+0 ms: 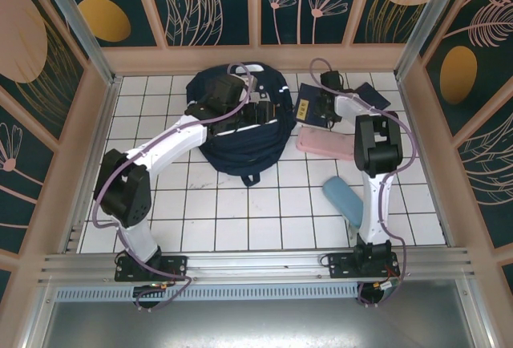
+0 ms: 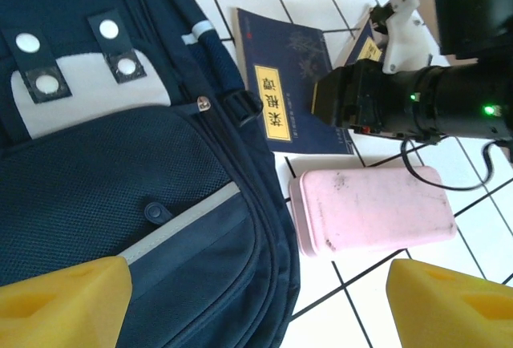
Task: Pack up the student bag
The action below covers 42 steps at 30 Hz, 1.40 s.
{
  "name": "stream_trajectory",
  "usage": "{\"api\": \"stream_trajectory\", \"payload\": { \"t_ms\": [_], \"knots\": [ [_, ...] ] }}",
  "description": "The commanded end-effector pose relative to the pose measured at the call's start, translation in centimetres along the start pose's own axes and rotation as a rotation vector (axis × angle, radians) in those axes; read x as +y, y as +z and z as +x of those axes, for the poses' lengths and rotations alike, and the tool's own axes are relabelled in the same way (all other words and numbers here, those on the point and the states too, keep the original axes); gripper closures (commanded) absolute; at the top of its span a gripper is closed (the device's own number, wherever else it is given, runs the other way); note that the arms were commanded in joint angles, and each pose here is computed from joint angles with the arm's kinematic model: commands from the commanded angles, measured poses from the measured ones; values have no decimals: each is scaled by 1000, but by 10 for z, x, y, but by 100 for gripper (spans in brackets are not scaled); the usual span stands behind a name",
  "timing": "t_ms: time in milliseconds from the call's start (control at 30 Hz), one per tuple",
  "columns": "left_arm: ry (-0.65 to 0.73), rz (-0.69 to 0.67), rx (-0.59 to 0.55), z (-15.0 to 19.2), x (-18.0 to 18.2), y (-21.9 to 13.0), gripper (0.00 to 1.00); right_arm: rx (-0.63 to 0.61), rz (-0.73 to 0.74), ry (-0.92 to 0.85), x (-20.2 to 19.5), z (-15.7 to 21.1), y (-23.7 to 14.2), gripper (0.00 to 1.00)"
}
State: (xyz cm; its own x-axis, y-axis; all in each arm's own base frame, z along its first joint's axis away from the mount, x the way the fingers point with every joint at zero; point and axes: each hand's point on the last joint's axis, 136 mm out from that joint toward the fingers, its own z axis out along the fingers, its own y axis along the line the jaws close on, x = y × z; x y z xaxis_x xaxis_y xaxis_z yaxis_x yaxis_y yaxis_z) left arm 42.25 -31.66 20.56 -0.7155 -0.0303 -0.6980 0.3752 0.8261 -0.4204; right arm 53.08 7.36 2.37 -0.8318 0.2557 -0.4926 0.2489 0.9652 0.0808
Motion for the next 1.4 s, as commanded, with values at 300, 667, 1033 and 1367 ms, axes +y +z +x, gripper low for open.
{"api": "stream_trajectory", "payload": {
  "t_ms": [300, 667, 1033, 1367],
  "knots": [
    [-9, 85, -18, -16, -18, 17, 18, 348, 147, 0, -59, 181, -48, 56],
    [3, 130, 49, 1, -51, 56, 22, 168, -73, 300, -50, 88, -52, 45],
    [57, 139, 114, 14, -66, 103, 27, 172, 45, 193, -62, 70, -16, 55],
    [15, 189, 110, 17, -81, 138, 38, 84, 10, 70, -49, 19, 4, 67]
  ]
}}
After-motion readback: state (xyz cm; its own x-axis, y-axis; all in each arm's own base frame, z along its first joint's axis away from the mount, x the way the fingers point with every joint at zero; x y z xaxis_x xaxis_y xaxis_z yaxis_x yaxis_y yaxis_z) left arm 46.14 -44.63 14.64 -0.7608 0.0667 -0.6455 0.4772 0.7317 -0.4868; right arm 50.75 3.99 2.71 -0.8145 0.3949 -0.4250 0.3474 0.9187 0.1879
